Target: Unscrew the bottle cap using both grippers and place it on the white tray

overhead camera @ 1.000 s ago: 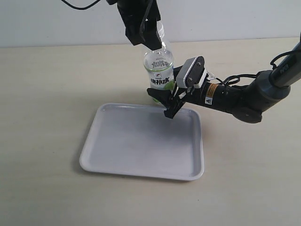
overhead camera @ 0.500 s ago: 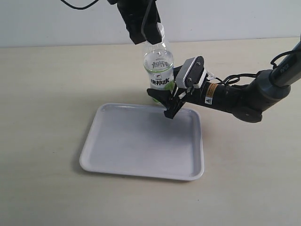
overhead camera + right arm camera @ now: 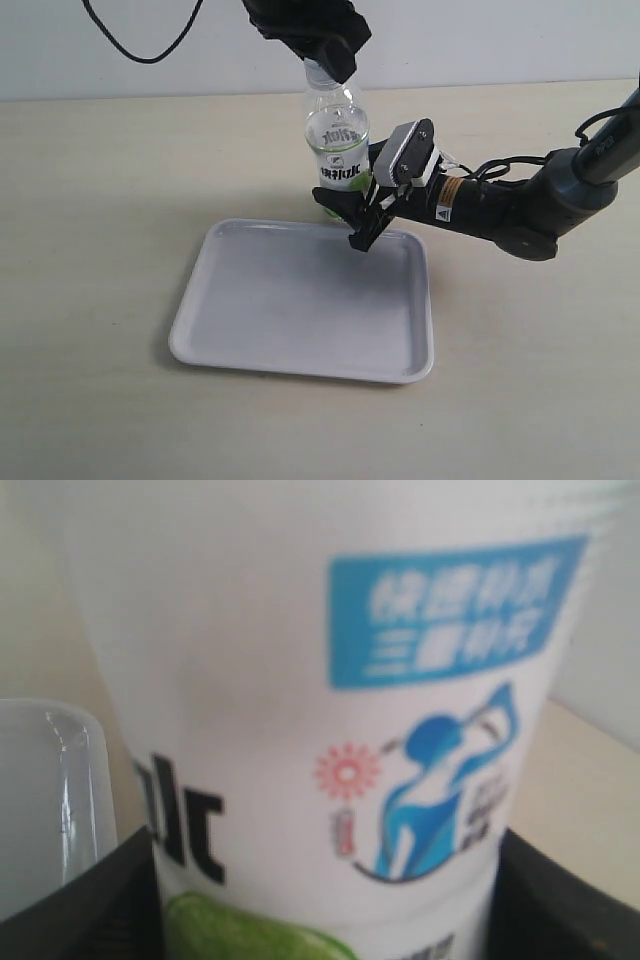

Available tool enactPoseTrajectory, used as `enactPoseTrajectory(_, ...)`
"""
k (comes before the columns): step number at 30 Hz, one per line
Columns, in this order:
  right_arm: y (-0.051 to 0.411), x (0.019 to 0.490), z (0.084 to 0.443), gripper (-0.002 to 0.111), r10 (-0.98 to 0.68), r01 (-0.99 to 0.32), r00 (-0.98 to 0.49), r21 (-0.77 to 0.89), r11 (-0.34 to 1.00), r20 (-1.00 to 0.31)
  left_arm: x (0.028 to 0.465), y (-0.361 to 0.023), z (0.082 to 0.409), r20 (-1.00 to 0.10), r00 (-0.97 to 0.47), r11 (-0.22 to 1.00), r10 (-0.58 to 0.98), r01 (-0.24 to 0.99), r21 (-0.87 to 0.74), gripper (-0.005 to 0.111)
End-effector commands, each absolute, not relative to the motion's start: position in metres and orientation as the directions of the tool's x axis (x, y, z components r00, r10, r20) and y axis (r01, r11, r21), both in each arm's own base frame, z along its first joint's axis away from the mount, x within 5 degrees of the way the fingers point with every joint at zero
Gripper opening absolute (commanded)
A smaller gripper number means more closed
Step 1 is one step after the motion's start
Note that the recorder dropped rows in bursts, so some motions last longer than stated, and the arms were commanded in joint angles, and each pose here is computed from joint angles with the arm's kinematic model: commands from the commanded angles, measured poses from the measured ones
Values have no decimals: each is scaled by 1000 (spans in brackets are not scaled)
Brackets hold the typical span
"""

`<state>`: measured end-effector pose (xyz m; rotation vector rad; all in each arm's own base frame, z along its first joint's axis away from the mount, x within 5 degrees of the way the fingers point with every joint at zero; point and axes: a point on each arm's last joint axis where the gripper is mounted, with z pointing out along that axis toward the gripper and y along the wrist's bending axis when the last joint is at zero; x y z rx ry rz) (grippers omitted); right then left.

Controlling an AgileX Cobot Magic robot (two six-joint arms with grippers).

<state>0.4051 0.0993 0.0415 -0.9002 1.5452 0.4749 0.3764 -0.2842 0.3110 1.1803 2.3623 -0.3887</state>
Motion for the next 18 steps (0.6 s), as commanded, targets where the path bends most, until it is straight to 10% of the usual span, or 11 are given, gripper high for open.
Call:
enactPoseTrajectory(1, 98, 404, 36, 0, -313, -768, 4, -203, 608, -950, 377, -288, 313, -553, -558, 626, 619, 776, -82, 0)
enactPoseTrajectory(6, 98, 404, 36, 0, -313, -768, 4, -203, 608, -950, 378, -289, 313, -558, -553, 624, 619, 777, -79, 3)
enactPoseTrajectory(18, 98, 404, 36, 0, -313, -768, 4, -203, 608, -950, 377, -288, 313, -553, -555, 623, 622, 778, -80, 60)
